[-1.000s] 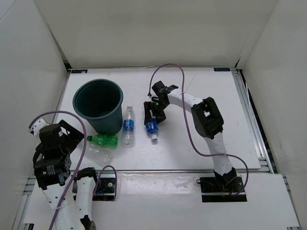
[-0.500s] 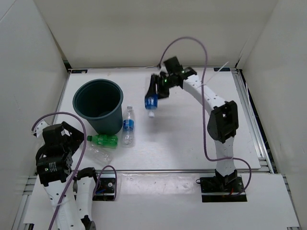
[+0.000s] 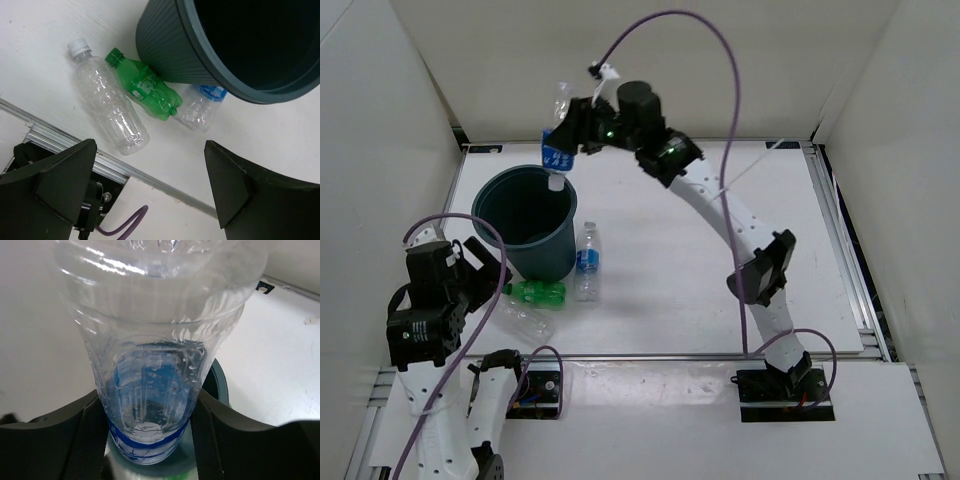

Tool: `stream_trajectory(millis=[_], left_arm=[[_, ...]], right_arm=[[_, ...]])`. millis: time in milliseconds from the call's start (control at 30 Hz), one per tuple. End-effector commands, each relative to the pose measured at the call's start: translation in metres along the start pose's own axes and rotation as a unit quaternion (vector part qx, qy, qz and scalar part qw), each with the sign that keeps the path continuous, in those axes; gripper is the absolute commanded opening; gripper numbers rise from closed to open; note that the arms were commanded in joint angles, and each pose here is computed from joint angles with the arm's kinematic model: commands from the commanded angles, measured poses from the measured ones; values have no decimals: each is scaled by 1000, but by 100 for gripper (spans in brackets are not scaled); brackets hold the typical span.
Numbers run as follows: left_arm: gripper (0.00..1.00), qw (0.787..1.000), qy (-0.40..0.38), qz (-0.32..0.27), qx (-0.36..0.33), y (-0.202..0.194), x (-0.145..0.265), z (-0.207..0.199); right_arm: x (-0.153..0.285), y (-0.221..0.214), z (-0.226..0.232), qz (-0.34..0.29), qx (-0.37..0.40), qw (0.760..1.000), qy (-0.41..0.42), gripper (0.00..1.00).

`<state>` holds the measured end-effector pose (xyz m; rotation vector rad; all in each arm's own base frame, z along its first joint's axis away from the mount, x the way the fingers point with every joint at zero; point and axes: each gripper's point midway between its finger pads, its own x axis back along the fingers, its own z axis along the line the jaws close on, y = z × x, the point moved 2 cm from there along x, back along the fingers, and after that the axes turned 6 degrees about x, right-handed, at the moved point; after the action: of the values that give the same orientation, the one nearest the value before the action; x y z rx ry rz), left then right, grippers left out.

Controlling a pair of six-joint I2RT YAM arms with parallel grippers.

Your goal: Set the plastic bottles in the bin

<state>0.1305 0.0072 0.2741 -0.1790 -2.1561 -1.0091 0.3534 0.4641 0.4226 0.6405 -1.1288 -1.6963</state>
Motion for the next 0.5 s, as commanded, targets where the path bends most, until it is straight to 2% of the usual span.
stream_trajectory(millis=[0,67,100,133,167,200,333,367,400,467], left_arm=[[100,998,6,56,-37,-13,0,0],[100,996,5,64,-57,-14,-2,0],[100,997,8,60,-57,-10,-2,-1],[100,997,8,60,-57,-10,-2,-1],[100,997,14,55,-58,-7,-2,-1],[100,997,21,56,-58,-6,-4,0],[100,998,34,46,-38,-3,-5,2],[100,998,40,44,-22,-5,-6,4],[100,998,46,42,-16,-7,-7,7],[100,998,49,36,10,-9,-7,8]], right_arm=[[-39,-4,3,-57,96,993,-35,53],[-49,-11,14,-67,132,988,-48,55],[-53,-18,12,-61,161,984,-54,62],[-55,-22,20,-60,174,982,-53,73],[-53,-26,20,-50,182,980,-61,90],[-49,-22,23,-57,191,977,-80,100],[-8,2,24,-71,192,969,-141,100],[16,26,26,-103,163,967,-168,100],[25,18,10,-82,145,968,-186,100],[53,29,7,-87,104,971,-195,100]])
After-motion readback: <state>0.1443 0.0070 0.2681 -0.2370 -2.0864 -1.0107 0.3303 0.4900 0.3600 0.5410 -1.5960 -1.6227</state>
